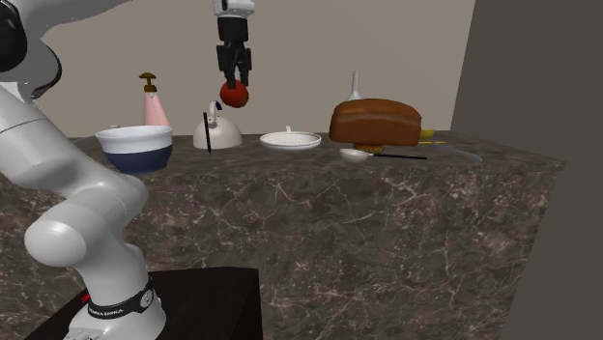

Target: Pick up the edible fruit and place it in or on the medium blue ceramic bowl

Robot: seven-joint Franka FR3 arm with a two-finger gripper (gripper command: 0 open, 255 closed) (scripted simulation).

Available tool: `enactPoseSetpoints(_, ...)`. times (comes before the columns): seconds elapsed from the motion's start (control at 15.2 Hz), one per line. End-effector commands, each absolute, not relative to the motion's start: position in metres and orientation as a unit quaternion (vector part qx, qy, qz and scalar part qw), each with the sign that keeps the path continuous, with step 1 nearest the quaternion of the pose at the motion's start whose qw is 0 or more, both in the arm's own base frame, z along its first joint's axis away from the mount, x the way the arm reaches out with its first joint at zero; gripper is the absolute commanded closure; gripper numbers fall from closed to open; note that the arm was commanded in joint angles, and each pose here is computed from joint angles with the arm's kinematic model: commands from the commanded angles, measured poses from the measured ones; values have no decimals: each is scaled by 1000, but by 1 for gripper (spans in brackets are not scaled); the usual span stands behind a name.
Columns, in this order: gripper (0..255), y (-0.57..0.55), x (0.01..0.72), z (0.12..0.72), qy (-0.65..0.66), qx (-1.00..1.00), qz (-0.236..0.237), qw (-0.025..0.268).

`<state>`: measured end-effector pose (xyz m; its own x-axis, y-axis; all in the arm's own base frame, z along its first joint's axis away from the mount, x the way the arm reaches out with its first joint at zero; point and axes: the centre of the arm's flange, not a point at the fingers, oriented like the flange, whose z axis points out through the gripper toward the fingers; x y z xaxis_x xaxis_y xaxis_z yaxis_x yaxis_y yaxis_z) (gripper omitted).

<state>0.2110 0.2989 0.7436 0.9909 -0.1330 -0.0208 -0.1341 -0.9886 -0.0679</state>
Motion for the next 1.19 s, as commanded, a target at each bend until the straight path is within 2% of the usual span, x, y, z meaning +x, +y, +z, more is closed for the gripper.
enactPoseSetpoints(0.0, 255, 293, 185, 749, 67, -997, 8, 35)
enactPoseSetpoints(1.12, 255, 247, -35, 756, 67, -997, 8, 35)
